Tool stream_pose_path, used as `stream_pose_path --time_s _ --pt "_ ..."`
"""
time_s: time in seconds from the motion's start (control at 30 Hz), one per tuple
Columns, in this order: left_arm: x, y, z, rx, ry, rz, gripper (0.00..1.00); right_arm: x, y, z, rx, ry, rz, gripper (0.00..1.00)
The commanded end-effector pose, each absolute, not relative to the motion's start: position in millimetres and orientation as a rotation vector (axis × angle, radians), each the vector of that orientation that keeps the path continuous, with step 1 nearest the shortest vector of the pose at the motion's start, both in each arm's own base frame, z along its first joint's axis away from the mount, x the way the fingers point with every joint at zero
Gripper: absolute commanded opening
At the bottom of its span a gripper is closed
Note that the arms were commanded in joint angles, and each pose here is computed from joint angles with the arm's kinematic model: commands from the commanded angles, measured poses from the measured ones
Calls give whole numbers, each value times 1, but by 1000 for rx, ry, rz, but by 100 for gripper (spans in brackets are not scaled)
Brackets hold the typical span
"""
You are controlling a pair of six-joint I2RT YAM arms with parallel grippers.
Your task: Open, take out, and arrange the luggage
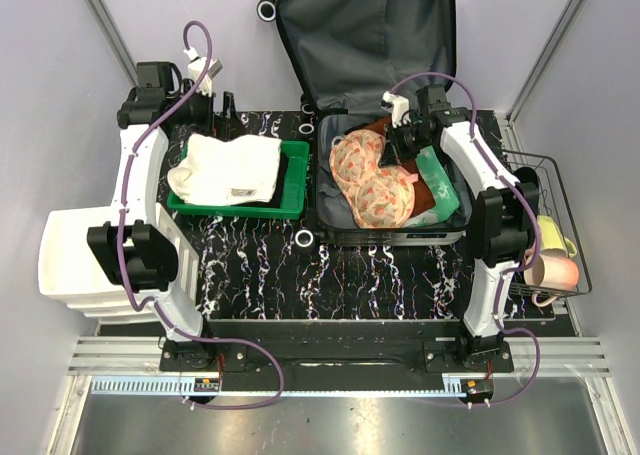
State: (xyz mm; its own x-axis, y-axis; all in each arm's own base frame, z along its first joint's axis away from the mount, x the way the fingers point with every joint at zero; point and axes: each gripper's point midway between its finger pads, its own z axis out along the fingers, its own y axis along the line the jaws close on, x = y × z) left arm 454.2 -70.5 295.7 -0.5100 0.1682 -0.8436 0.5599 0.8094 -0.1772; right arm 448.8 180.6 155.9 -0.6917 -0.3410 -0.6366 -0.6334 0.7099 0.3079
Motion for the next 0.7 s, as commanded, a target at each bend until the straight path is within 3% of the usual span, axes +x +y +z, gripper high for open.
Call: stream_pose_path --time_s 0.0,0.13,0.47,0.5,0.53,0.67 --pt "427 -99 355 646 1886 -707 99 438 207 232 -829 2142 852 0" --pt "402 -127 379 808 1753 -816 99 424 224 260 -996 1996 794 0" --pt "372 -163 360 1196 1527 -648 99 379 285 244 -1451 1762 624 0" --pt "368 -164 357 1223 1504 -645 99 372 292 242 -1458 1763 667 4" --pt "363 -164 341 1247 1512 -655 99 364 300 239 -1466 1773 713 30" --pt "343 -160 326 1361 1391 -549 99 320 304 247 -1384 1879 1023 53"
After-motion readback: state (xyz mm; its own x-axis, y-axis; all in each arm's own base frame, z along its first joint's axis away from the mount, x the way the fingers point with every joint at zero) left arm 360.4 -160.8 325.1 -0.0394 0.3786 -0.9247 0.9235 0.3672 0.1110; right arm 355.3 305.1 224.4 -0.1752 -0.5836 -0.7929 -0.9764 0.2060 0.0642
